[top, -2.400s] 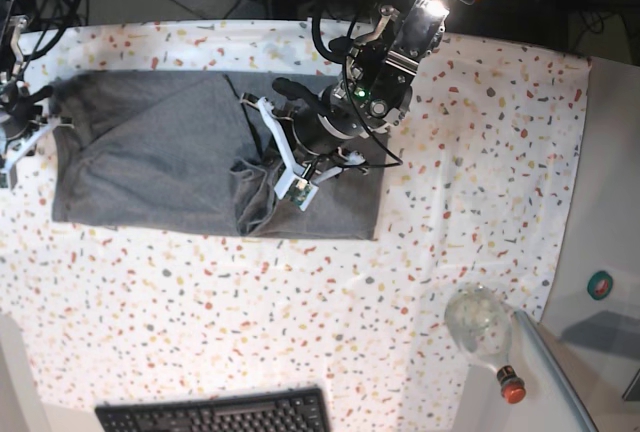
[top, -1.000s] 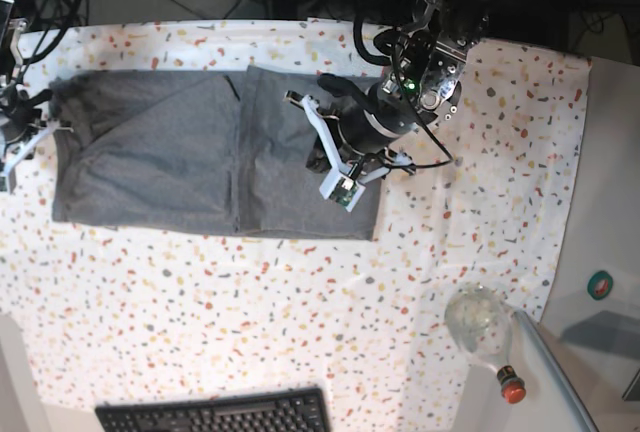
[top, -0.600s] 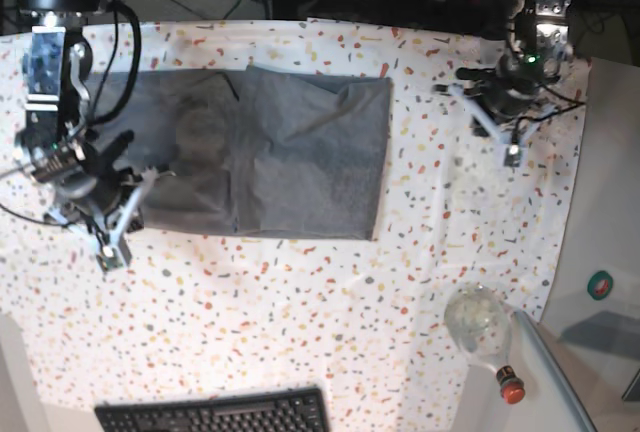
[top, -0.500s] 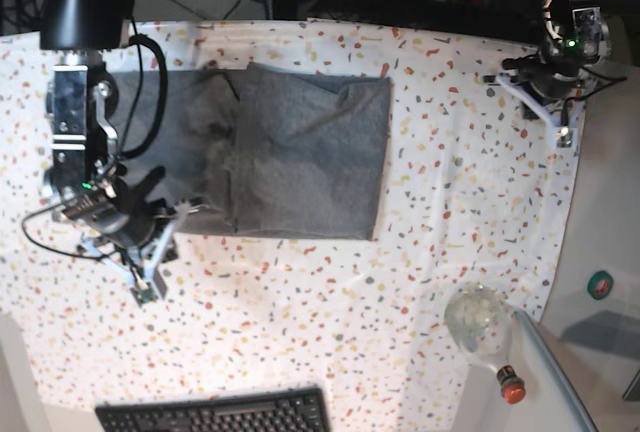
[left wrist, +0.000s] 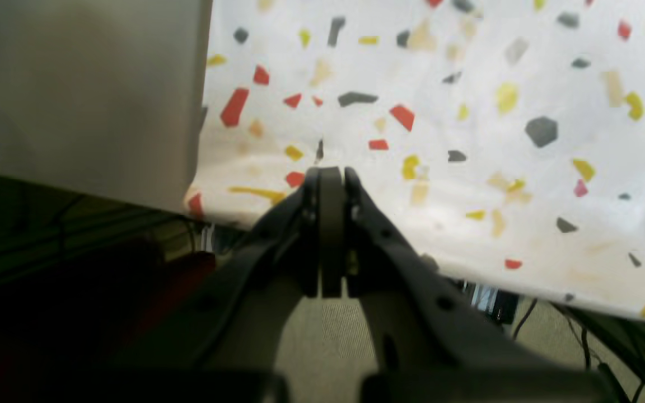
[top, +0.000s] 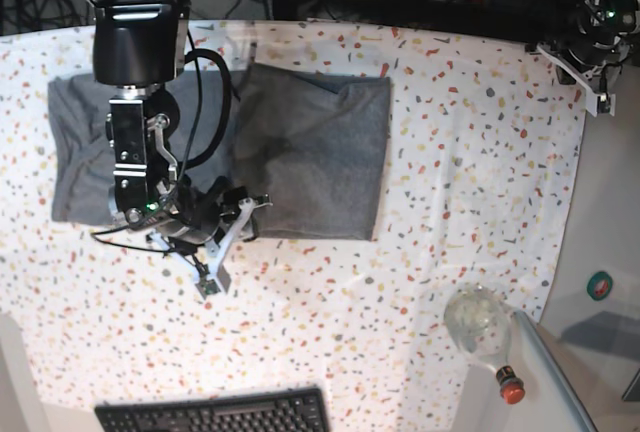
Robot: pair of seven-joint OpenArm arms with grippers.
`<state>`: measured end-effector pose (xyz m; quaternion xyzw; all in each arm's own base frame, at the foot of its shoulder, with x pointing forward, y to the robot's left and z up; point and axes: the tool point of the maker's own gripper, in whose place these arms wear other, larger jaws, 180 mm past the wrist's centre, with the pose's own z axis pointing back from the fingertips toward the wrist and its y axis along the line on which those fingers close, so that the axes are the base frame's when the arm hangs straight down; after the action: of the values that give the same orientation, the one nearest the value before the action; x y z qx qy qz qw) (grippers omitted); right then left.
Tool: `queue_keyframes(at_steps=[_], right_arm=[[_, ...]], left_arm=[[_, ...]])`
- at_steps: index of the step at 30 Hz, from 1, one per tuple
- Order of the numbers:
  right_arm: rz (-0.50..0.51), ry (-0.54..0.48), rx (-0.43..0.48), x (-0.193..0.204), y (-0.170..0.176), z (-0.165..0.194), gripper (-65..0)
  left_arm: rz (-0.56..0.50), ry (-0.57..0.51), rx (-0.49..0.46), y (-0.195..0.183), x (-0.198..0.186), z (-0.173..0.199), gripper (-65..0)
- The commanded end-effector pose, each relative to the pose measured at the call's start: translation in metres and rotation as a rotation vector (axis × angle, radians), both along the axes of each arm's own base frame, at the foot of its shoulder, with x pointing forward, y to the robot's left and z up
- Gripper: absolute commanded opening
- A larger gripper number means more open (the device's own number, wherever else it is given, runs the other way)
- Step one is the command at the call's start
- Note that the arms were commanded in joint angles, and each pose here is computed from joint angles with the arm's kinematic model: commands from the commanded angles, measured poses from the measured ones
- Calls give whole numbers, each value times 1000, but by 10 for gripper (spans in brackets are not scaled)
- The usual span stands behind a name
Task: Layout the t-shirt on the table in an organized manner, then fold the t-shirt properly
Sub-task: 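Release the left gripper and press the fold with the right gripper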
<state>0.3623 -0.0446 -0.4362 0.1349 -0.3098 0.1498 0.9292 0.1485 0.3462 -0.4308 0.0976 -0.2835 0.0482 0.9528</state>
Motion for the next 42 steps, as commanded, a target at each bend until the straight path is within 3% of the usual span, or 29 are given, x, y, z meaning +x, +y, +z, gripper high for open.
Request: queue_keyframes(at_steps=[1, 11, 13, 15, 30, 31, 34, 36, 39, 42], right_arm=[[-7, -52, 17, 13, 2, 14, -363], [4, 52, 25, 6, 6, -16, -383], [0, 33, 24, 9, 5, -10, -485], [0, 11, 22, 12, 4, -4, -650], [-5, -6, 8, 19, 0, 4, -650], [-3, 3, 5, 19, -1, 2, -626], [-8, 21, -6, 16, -5, 1, -342], [-34, -31, -32, 19, -24, 14, -245], [-150, -165, -58, 22, -72, 54, -233], [-310, -210, -91, 12, -135, 71, -233]], left_arm=[[-8, -36, 19, 4, 7, 10, -650], [-8, -54, 17, 4, 16, 12, -650], [-8, -54, 17, 4, 16, 12, -650], [-8, -54, 17, 4, 16, 12, -650], [29, -10, -22, 6, 6, -9, -650], [26, -14, -20, 6, 7, -8, -650], [13, -16, -24, 4, 8, -7, -650], [13, -16, -24, 4, 8, -7, -650], [6, -15, -27, 2, 9, -8, -650], [-45, -3, -47, -15, 14, -14, -650]])
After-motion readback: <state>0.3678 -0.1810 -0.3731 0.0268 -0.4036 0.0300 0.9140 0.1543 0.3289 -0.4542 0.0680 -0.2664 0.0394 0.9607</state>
